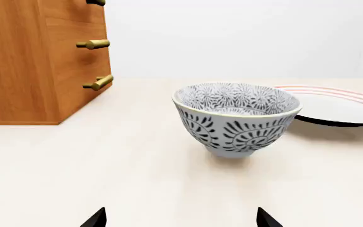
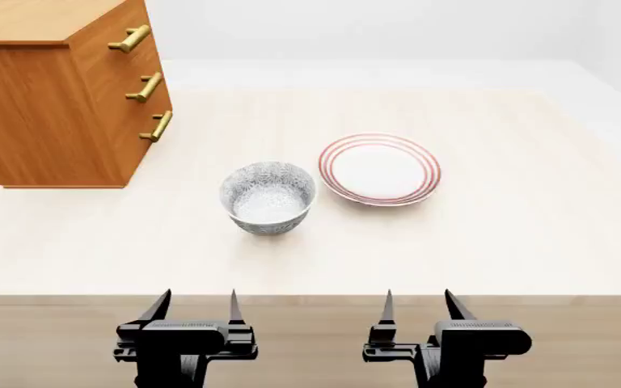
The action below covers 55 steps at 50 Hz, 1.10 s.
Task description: Open the bottom drawer of the cabinet.
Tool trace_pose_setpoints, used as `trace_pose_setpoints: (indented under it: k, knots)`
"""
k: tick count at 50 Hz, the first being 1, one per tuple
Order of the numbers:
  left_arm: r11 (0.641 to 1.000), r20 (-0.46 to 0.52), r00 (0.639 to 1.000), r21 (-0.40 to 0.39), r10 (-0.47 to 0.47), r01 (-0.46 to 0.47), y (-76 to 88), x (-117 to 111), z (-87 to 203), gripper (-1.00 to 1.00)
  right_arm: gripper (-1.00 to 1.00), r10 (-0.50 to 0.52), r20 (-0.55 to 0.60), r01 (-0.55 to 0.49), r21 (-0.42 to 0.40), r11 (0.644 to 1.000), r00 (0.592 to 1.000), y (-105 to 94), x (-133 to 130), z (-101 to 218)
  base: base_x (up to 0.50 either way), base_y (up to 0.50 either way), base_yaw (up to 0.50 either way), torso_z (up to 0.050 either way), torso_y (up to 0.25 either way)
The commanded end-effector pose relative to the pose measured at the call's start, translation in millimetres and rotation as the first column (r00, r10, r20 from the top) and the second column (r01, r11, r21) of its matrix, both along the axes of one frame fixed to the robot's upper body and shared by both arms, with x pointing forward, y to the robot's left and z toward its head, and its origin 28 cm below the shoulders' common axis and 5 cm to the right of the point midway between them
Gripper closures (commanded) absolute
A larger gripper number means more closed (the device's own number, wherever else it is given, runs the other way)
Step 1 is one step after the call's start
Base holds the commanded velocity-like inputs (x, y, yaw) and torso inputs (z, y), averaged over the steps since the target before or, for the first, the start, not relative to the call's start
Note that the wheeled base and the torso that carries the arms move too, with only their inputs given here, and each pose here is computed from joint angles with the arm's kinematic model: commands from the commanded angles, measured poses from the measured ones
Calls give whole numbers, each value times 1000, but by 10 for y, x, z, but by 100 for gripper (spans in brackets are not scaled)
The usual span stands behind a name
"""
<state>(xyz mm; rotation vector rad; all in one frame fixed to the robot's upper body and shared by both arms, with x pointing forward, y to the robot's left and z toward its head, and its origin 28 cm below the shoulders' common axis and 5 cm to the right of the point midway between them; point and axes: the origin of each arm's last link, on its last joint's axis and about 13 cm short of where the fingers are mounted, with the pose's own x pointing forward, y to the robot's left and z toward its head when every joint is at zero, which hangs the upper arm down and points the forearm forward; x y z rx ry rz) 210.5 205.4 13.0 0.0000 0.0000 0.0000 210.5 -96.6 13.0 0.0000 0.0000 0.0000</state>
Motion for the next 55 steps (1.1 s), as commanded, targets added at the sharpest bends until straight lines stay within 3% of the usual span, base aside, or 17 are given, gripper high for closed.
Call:
trace_pose_setpoints:
  k: [1,4,5,12,17,28,29,47,51,55]
  knots:
    - [1000,-3,1000,3,0,0,1,1,-4,-100,-100,2,-5,-2,9,1000,1000,6,-1,0,0,0,0,0,0]
    - [1000,-3,1000,2,2,-2,8,6,3,-100,-100,32,1,-32,42,999,999,8,-10,16,0,0,0,0,0]
    - [1000,6,1000,22,-2,2,-7,-7,2,-100,-100,51,20,-51,-12,999,998,43,-55,68,0,0,0,0,0]
    - [1000,0,1000,21,-1,1,-3,-5,-21,-100,-100,55,8,-55,22,998,998,48,-54,68,0,0,0,0,0]
    - [1000,-2,1000,21,-1,1,-2,-2,-25,-100,-100,43,20,-43,-17,999,999,56,-56,53,0,0,0,0,0]
    - [1000,-3,1000,22,-2,2,-3,-6,-31,-100,-100,33,12,-33,-14,999,999,60,-48,29,0,500,0,0,0]
    - [1000,-3,1000,22,-2,2,-2,-7,-31,-100,-100,46,12,-46,27,999,999,57,-47,44,0,0,0,0,0]
    - [1000,-9,1000,21,-8,9,-5,-4,5,-100,-100,50,8,-50,9,999,999,56,-53,72,0,-23,0,0,0]
    - [999,-21,999,22,-32,32,-25,25,228,-100,-100,50,5,-50,-17,999,999,53,-42,266,0,-55,0,0,0]
    - [997,17,998,48,-68,67,-32,171,772,-100,-100,62,8,-62,-66,996,998,20,61,738,0,0,0,0,0]
